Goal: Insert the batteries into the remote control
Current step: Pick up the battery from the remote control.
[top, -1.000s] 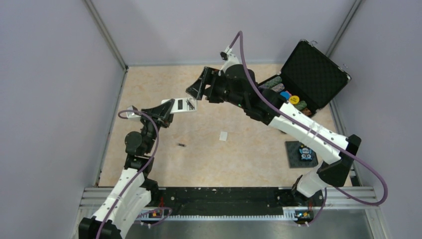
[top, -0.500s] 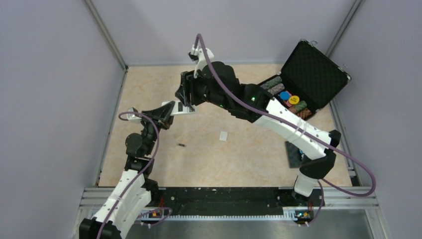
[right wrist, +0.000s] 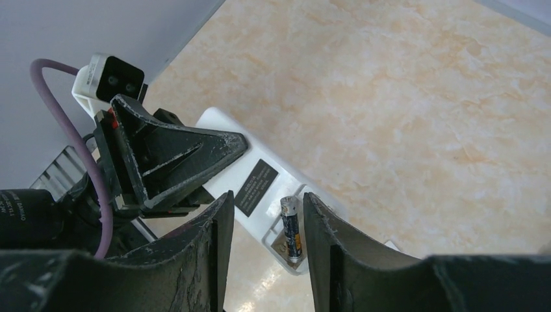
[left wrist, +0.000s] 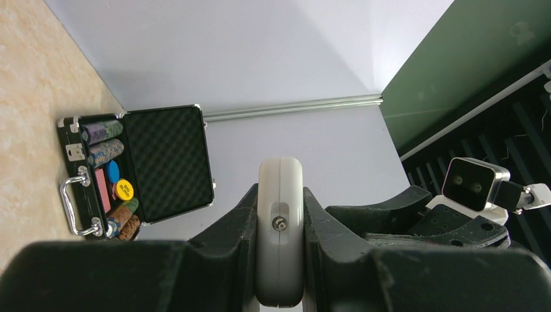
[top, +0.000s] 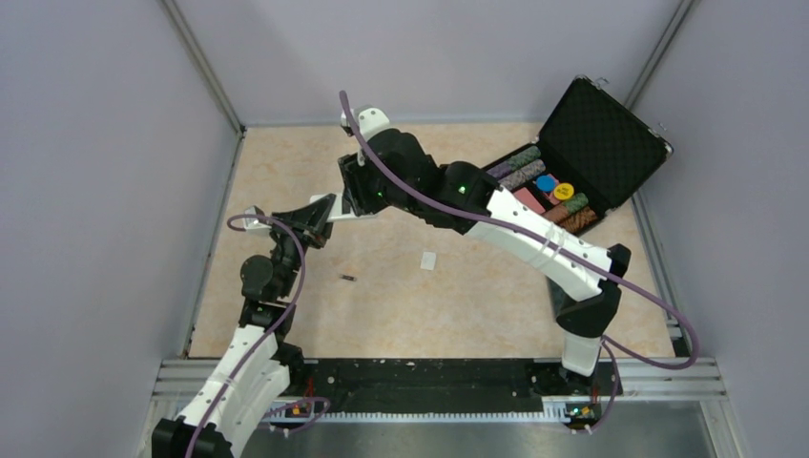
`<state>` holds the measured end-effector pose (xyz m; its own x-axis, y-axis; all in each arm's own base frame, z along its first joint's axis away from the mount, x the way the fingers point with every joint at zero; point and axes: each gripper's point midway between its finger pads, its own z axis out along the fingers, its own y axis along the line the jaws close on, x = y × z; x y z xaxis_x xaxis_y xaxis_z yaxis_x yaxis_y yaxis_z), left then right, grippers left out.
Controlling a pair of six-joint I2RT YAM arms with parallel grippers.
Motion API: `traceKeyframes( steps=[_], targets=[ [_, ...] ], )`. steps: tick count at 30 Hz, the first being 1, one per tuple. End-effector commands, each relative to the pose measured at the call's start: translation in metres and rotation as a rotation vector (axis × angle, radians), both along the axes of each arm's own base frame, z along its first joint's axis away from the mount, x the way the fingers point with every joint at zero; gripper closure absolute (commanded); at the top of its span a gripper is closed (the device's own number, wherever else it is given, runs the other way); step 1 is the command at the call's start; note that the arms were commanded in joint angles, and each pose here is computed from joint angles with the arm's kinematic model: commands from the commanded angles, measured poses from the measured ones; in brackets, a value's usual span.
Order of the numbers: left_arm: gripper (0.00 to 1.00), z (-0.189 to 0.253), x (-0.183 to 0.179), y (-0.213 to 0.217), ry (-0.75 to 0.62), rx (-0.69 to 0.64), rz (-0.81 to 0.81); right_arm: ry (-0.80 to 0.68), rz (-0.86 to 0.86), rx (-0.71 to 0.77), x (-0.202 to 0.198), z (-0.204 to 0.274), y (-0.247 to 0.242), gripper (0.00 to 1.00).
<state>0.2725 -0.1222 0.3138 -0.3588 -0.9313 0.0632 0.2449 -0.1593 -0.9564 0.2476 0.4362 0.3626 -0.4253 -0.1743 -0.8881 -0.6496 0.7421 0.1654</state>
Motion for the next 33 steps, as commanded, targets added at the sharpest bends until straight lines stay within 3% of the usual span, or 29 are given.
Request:
traceKeyframes(
  steps=[1,18,24,29,33],
  targets=[
    [1.00,0.019,-0.006,0.000,-0.082,-0.005,-0.002,-0.034,0.034,-0.021,-0.008,0.011,-0.002,0.57],
    [1.00,0.017,-0.006,0.001,-0.084,-0.013,0.001,-0.040,0.001,-0.085,0.004,-0.012,0.006,0.66],
    [1.00,0.018,-0.006,0.001,-0.086,-0.016,0.004,-0.038,-0.050,-0.087,0.010,-0.012,-0.001,0.87],
    [1.00,0.019,-0.006,0.002,-0.084,-0.026,0.003,-0.041,-0.120,0.000,0.019,0.008,-0.011,0.93],
    [1.00,0.021,-0.007,0.004,-0.082,-0.062,0.003,-0.046,-0.188,0.153,0.025,0.035,-0.020,0.94]
  ],
)
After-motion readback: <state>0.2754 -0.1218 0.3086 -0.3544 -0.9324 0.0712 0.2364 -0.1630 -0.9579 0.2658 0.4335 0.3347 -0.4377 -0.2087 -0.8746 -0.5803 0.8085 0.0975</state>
